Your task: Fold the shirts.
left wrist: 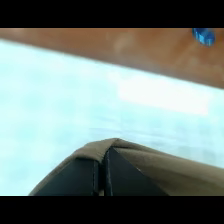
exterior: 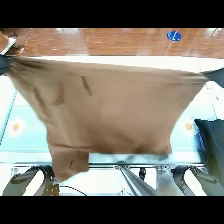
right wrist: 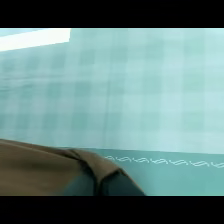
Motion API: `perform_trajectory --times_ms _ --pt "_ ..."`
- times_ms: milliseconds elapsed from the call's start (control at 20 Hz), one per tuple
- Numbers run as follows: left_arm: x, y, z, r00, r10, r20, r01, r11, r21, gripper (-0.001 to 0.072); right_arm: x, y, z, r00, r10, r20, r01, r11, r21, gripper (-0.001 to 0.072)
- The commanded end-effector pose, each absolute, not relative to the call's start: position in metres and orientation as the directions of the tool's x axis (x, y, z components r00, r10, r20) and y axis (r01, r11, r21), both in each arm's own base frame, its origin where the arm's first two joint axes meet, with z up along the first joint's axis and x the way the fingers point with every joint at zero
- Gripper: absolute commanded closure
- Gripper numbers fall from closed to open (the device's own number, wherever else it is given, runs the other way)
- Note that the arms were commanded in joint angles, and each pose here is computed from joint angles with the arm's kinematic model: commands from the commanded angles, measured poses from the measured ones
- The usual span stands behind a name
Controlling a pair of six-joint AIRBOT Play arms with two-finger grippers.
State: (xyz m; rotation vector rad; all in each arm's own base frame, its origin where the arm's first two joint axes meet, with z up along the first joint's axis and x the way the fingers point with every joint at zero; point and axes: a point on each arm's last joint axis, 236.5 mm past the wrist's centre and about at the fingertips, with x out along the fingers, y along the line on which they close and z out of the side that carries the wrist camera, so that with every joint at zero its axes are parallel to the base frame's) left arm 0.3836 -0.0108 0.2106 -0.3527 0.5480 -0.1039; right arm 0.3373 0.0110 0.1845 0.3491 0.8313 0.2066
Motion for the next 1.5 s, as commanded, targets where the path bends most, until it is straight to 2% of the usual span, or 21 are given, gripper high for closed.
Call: perform_trajectory --times_ms 0,250,500,650,800,950,1050,1200,1450 --pt "0.457 -0.03 0.132 0.797 -0.234 -0.557 -0.036 0.902 -0.43 0.0685 0.404 -0.006 0.117 0.631 0.351 -0.692 0.02 0.884 0.467 0.0686" --pt "0.532 -0.051 0.052 0.687 -0.288 -0.667 -0.137 0.85 -0.509 0.0684 0.479 -0.015 0.036 0.556 0.407 -0.725 0.109 0.829 0.549 0.0686" --pt "0.539 -0.075 0.001 0.58 -0.384 -0.718 -0.201 0.787 -0.583 0.0684 0.514 -0.001 -0.015 0.511 0.424 -0.748 0.142 0.817 0.559 0.0686" --pt "0.531 -0.071 0.0 0.544 -0.402 -0.736 -0.203 0.788 -0.581 0.0684 0.509 -0.001 -0.018 0.489 0.438 -0.755 0.149 0.81 0.567 0.0686" --pt "0.518 -0.06 0.017 0.479 -0.444 -0.757 -0.118 0.822 -0.557 0.0684 0.498 -0.012 0.003 0.466 0.466 -0.752 0.131 0.804 0.58 0.0686" --pt "0.477 -0.058 0.015 0.312 -0.512 -0.801 -0.006 0.842 -0.54 0.0684 0.472 -0.022 0.019 0.406 0.498 -0.766 0.111 0.805 0.582 0.0686" --pt "0.441 -0.059 -0.001 0.152 -0.527 -0.836 0.052 0.849 -0.526 0.0684 0.445 -0.023 0.01 0.3 0.497 -0.814 0.108 0.83 0.547 0.0686" --pt "0.408 -0.049 -0.034 0.031 -0.483 -0.875 0.026 0.875 -0.483 0.0684 0.414 -0.013 -0.013 0.173 0.512 -0.842 0.112 0.839 0.533 0.0686" --pt "0.389 -0.049 -0.071 -0.03 -0.47 -0.882 -0.02 0.883 -0.469 0.0684 0.401 -0.005 -0.056 0.151 0.503 -0.851 0.175 0.833 0.524 0.0685"
